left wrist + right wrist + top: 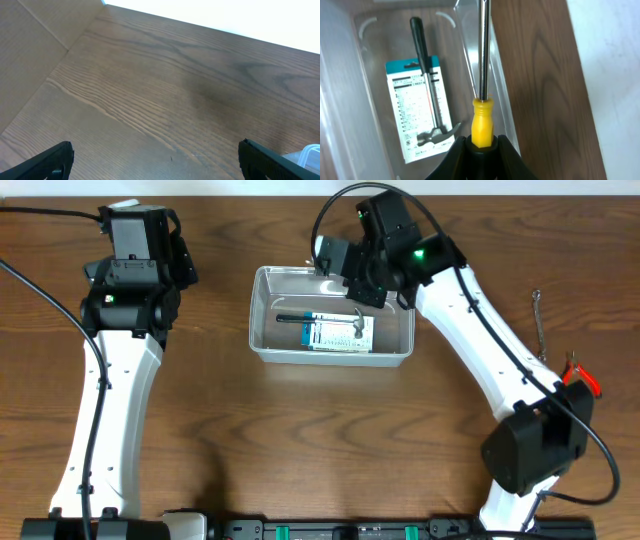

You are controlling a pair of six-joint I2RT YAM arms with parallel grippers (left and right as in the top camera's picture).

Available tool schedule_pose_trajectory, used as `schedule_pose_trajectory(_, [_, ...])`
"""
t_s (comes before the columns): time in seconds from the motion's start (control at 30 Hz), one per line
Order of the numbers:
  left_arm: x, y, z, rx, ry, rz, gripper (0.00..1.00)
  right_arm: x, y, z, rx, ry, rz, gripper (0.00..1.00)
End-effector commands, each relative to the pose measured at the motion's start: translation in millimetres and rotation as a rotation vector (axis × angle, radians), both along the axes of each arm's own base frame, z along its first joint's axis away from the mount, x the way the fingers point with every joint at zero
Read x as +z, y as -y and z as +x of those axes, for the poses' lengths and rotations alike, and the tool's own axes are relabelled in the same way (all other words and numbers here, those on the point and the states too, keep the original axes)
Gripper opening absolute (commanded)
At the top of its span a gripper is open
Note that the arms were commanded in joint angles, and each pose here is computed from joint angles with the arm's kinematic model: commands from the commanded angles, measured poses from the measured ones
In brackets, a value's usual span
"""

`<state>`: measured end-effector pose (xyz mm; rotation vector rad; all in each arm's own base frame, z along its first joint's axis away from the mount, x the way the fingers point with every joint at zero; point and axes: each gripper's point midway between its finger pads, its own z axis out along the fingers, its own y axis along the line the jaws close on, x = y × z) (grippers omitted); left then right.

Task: Pack container
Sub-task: 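Carry the screwdriver into the container and release it, then move the right gripper to the silver wrench and grasp it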

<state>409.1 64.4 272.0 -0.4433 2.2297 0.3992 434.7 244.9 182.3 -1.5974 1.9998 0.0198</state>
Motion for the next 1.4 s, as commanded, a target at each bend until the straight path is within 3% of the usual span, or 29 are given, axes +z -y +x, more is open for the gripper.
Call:
schedule_pose_trajectory(0.0, [3,-5,0,0.015,0.001,0.018,0.98,-33,-1,6,0.031,-0.037,-0.065,0.13])
schedule_pose_trajectory(0.2, [3,-5,0,0.015,0.001,0.018,0.98,-87,-4,5,0.04,-0.138,-0.114,0.21])
schedule_pose_trajectory(0.3, [3,-5,0,0.015,0.001,0.018,0.98,-100,-9,2,0.042,-0.163,-0.123,0.31])
schedule_pose_trajectory(0.63, [3,-5,0,0.015,0.001,0.018,0.98,-94,-14,4,0.023,-0.144,-0.109,0.48])
schedule_pose_trajectory(0.8, [3,-5,0,0.015,0.001,0.018,0.98,-45,8,24,-0.248,-0.064,-0.065,0.51])
schedule_pose_trajectory(0.93, [3,-5,0,0.015,0.001,0.018,0.98,12,68,30,-0.532,-0.005,-0.08,0.68])
schedule_pose_trajectory(1.07, [3,-5,0,0.015,0.001,0.018,0.98,48,143,15,-0.747,-0.049,-0.081,0.75])
schedule_pose_trajectory(1.27, [3,-5,0,0.015,0.001,0.018,0.98,52,256,-11,-1.112,-0.172,-0.056,0.79])
schedule_pose_trajectory(1.37, [3,-5,0,0.015,0.001,0.018,0.98,43,292,-18,-1.204,-0.237,-0.016,0.73])
